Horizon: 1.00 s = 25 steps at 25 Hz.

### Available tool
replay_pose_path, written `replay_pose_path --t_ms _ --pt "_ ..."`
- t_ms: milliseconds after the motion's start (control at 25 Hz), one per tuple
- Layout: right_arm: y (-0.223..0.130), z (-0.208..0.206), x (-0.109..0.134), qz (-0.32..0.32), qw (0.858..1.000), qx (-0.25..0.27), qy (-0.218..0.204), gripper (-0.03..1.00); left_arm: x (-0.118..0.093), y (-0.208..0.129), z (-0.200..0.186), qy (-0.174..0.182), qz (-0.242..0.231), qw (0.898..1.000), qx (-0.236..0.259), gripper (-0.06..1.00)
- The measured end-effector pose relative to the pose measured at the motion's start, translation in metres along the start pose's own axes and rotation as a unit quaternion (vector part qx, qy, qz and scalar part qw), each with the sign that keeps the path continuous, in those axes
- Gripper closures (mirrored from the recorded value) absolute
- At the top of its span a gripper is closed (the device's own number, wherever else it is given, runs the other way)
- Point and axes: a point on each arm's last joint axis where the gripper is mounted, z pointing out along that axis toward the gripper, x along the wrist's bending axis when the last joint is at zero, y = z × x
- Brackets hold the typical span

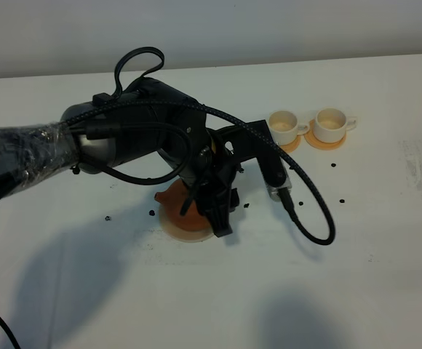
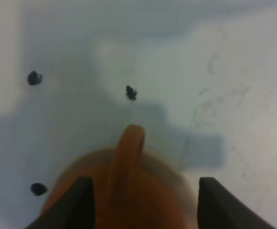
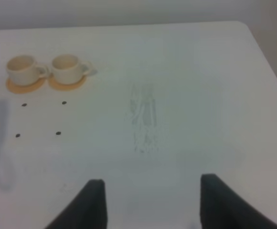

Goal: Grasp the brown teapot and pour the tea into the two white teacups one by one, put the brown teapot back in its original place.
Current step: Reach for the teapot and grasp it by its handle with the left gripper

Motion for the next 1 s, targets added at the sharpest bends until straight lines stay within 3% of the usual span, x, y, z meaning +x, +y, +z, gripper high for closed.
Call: replay_pose_path --t_ms 360,1000 --pt "0.000 0.000 0.000 0.000 1.000 0.000 0.000 0.54 0.011 -0.005 0.004 0.018 0.025 0.999 -0.011 0.45" --pt "0.000 0.000 0.000 0.000 1.000 0.000 0.000 0.54 0.002 -0.004 0.016 -0.024 -0.002 1.000 -0.020 0.45"
